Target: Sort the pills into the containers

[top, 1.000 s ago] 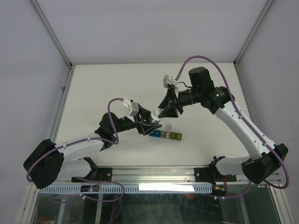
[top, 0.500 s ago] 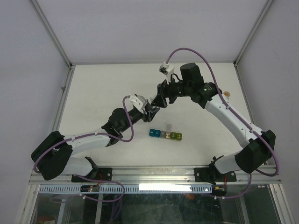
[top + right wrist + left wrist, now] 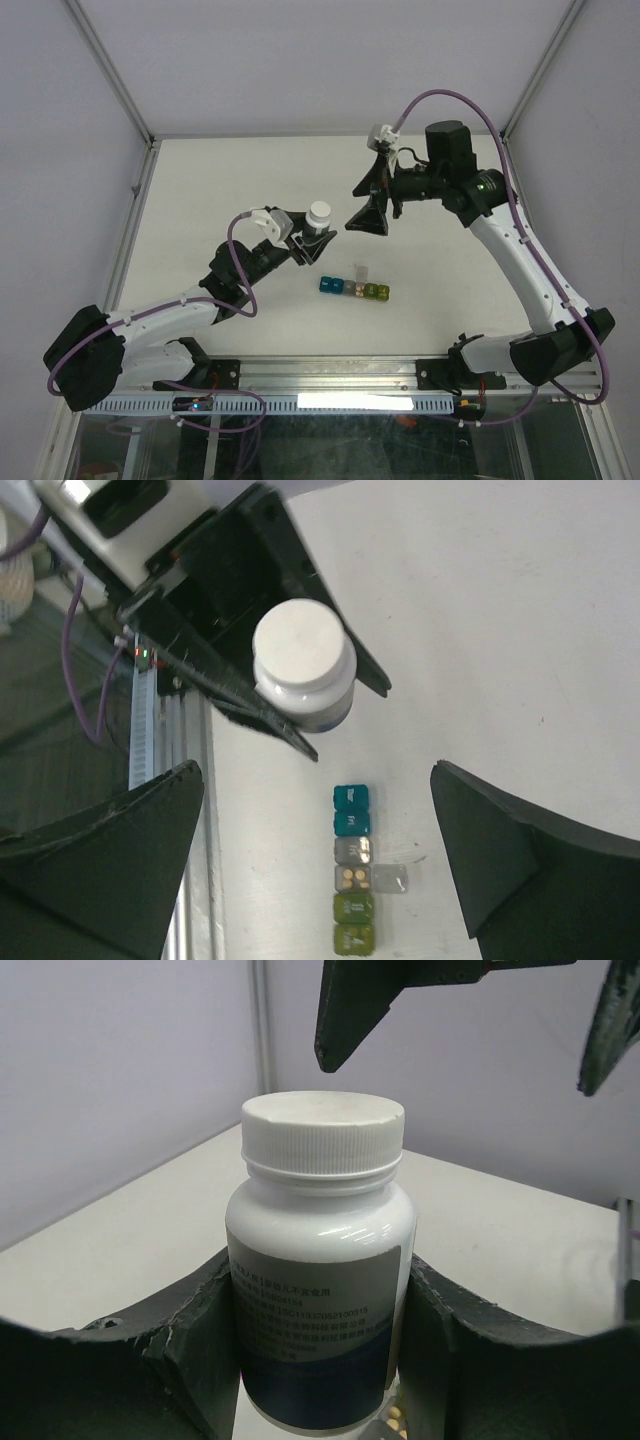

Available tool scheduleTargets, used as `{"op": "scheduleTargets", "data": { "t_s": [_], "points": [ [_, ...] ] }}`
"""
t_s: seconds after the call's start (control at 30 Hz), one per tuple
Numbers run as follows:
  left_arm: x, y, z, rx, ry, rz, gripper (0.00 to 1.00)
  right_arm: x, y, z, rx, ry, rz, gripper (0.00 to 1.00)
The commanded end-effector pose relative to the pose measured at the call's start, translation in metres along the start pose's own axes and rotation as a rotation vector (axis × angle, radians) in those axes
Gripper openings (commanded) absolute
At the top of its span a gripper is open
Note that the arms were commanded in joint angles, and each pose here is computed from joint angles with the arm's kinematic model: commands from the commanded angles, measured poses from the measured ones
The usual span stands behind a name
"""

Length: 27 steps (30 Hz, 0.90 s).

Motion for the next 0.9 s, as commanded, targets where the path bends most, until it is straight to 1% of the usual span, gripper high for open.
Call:
{"op": "scheduleTargets", "data": {
  "t_s": [0.0, 0.07, 0.17, 0.3, 0.53, 0.87],
  "points": [
    [-0.008, -0.035, 0.015, -0.069, -0.008, -0.181, 0.0, -0.013, 0.042, 0.008, -0.296, -0.088, 0.237, 0.99],
    [-0.01, -0.047, 0.015, -0.1, 0.02, -0.256, 0.0, -0.013, 0.046, 0.004, -0.337, -0.09, 0.272, 0.99],
    [-0.015, -0.062, 0.013, -0.131, 0.041, -0.356, 0.0, -0.012, 0.041, 0.005, -0.377, -0.081, 0.269, 0.99],
    [-0.019, -0.073, 0.008, -0.163, 0.057, -0.443, 0.0, -0.012, 0.043, 0.001, -0.418, -0.073, 0.291, 0.99],
    [-0.022, -0.082, 0.003, -0.191, 0.1, -0.526, 0.0, -0.018, 0.056, -0.01, -0.516, -0.071, 0.35, 0.99],
    [-0.02, -0.082, -0.006, -0.255, 0.188, -0.563, 0.0, -0.022, 0.063, -0.012, -0.578, -0.074, 0.378, 0.99]
  ]
}}
Point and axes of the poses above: each gripper's point midway between its finger pads, its own x axis out along the fingers, its own y axis along the line the jaws close on, z = x × y, the point moved 3 cm from there along -x, back along the fingers, and after that the axes turned 8 degrees about -x, right-handed, at the moved point
